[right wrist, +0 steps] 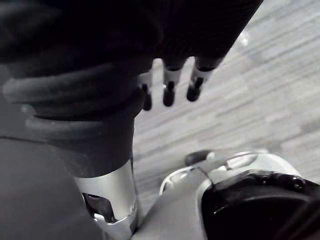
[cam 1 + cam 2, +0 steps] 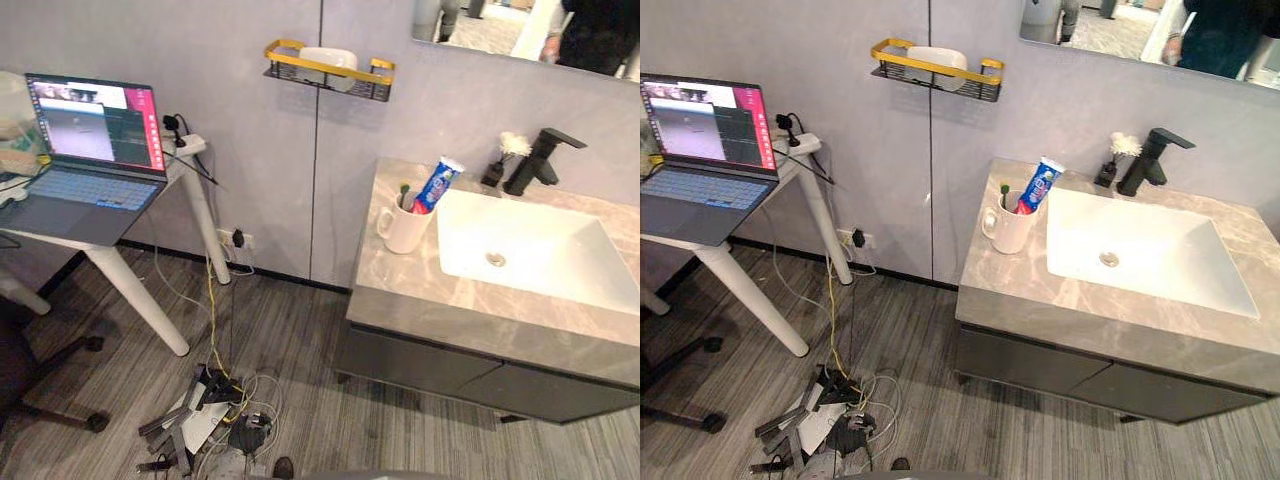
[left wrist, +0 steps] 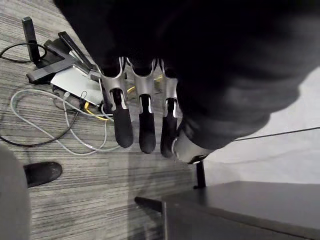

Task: Organize washtable

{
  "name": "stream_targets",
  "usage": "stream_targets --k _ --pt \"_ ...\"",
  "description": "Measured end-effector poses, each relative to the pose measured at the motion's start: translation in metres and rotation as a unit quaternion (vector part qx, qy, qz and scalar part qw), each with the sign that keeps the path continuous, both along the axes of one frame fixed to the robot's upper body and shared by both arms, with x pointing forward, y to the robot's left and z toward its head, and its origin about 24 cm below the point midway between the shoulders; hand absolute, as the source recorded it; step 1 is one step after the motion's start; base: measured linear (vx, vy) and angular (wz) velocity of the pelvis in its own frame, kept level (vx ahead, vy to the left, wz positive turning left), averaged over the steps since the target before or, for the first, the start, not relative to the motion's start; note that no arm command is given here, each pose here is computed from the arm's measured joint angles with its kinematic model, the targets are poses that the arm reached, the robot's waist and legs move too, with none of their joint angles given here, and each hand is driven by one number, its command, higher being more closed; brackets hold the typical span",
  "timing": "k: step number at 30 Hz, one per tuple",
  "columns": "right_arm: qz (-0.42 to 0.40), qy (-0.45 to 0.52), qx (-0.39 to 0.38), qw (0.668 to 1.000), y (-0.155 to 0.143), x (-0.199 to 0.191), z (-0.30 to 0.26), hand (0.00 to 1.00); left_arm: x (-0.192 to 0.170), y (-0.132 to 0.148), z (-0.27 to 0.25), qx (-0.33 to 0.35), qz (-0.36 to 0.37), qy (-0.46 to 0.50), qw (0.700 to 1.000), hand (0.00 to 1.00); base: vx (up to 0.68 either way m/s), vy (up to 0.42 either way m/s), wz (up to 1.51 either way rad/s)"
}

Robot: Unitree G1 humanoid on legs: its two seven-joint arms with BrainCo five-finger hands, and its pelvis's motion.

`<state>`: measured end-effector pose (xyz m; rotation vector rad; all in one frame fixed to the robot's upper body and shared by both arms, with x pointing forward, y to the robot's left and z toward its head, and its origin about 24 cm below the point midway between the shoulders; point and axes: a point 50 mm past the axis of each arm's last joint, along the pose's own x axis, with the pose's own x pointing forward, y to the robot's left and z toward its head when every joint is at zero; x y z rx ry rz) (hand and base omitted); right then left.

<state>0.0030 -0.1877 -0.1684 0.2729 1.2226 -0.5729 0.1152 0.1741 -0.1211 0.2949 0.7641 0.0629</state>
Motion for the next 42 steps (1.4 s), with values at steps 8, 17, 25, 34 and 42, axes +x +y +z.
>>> stream_targets --k 8,17,25,34,42 --pt "0.132 -0.015 -0.024 0.991 -0.002 0.019 0.003 0.00 0.070 -0.051 0.115 -0.074 -0.074 -0.296 0.950 1.00 0.04 0.006 0.11" --pt "0.197 -0.010 -0.032 0.980 -0.005 0.026 0.001 0.00 0.077 -0.123 0.251 -0.353 -0.207 -0.516 0.753 1.00 0.03 -0.003 0.09" --pt "0.204 0.006 -0.034 0.978 -0.010 0.025 -0.001 0.00 0.076 -0.151 0.263 -0.459 -0.277 -0.464 0.705 1.00 -0.01 -0.009 0.11" --pt "0.231 0.000 -0.024 0.973 -0.012 0.043 -0.001 0.00 0.117 -0.196 0.193 -0.341 -0.398 -0.301 0.796 1.00 -0.01 -0.003 -0.11" --pt "0.233 -0.022 -0.029 0.972 -0.011 0.055 0.002 0.00 0.158 -0.193 0.191 -0.161 -0.418 -0.338 0.828 1.00 0.02 -0.002 -0.13"
